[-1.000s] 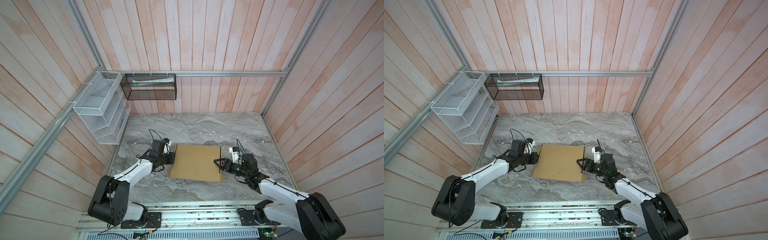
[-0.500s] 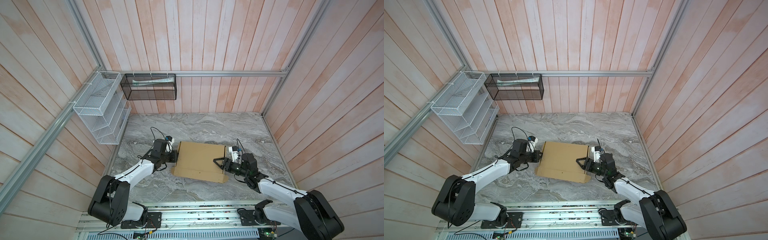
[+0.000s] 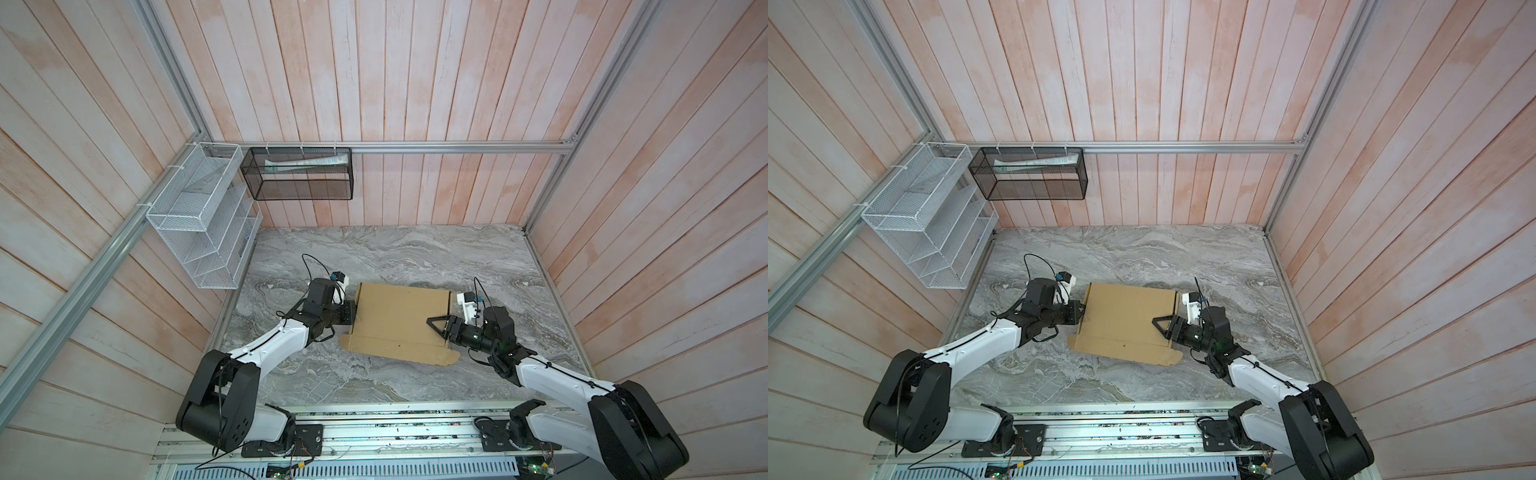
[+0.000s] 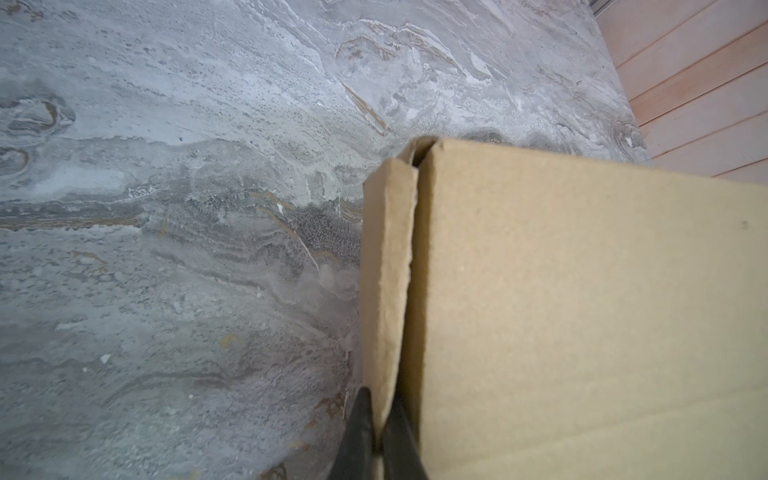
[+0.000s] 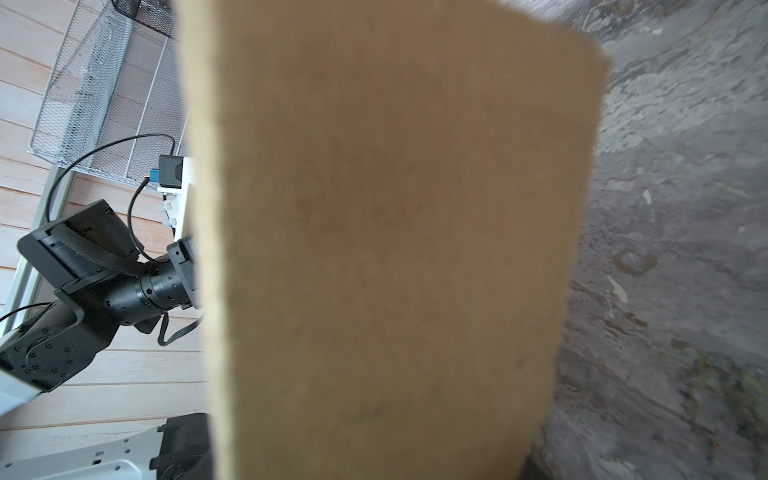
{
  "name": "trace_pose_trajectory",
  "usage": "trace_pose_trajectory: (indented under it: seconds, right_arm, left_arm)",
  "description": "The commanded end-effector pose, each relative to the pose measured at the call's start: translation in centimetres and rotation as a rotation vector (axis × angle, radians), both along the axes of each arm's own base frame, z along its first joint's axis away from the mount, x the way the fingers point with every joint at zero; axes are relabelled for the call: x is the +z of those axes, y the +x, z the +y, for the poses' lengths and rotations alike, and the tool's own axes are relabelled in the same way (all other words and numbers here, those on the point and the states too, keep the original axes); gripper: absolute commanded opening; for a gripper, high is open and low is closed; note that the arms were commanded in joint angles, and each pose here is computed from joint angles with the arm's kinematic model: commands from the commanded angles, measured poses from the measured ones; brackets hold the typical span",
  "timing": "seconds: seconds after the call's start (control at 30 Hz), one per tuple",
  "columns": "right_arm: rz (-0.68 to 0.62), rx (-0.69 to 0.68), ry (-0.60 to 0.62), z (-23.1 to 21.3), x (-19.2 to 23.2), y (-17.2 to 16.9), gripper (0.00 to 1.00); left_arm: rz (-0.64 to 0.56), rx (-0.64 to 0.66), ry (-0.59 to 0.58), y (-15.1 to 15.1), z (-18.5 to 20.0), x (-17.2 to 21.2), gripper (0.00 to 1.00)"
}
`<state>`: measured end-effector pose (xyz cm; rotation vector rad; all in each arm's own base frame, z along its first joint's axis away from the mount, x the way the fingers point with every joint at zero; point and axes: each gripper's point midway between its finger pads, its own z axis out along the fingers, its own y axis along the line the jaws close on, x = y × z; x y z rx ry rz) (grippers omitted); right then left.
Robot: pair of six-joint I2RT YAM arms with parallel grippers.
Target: Fold the paper box
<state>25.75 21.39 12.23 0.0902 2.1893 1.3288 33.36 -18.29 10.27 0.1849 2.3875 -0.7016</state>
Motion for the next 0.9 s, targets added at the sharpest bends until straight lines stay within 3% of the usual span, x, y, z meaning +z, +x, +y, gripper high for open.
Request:
trace_pose_trajectory:
  seconds: [0.0, 0.17, 0.73, 0.87]
  right_arm:
    - [-0.008, -0.011, -0.015, -0.2, -0.1, 0.1, 0.59]
    - [-0.006, -0.019, -0.022, -0.4, -0.3, 0.2, 0.55]
    - [-0.012, -0.034, -0.032, -0.6, -0.5, 0.3, 0.49]
    - [-0.03, -0.035, -0.023, -0.6, 0.3, 0.3, 0.48]
  left_arm:
    - [-0.03, -0.026, -0.035, 0.2, -1.0, 1.0, 0.15]
    - [-0.033, -0.016, -0.019, 0.5, -0.8, 1.4, 0.25]
    - [-0.097, 0.038, -0.015, 1.1, 1.2, 4.7, 0.35]
    - [-0.126, 0.07, -0.03, 1.3, 2.7, 5.8, 0.42]
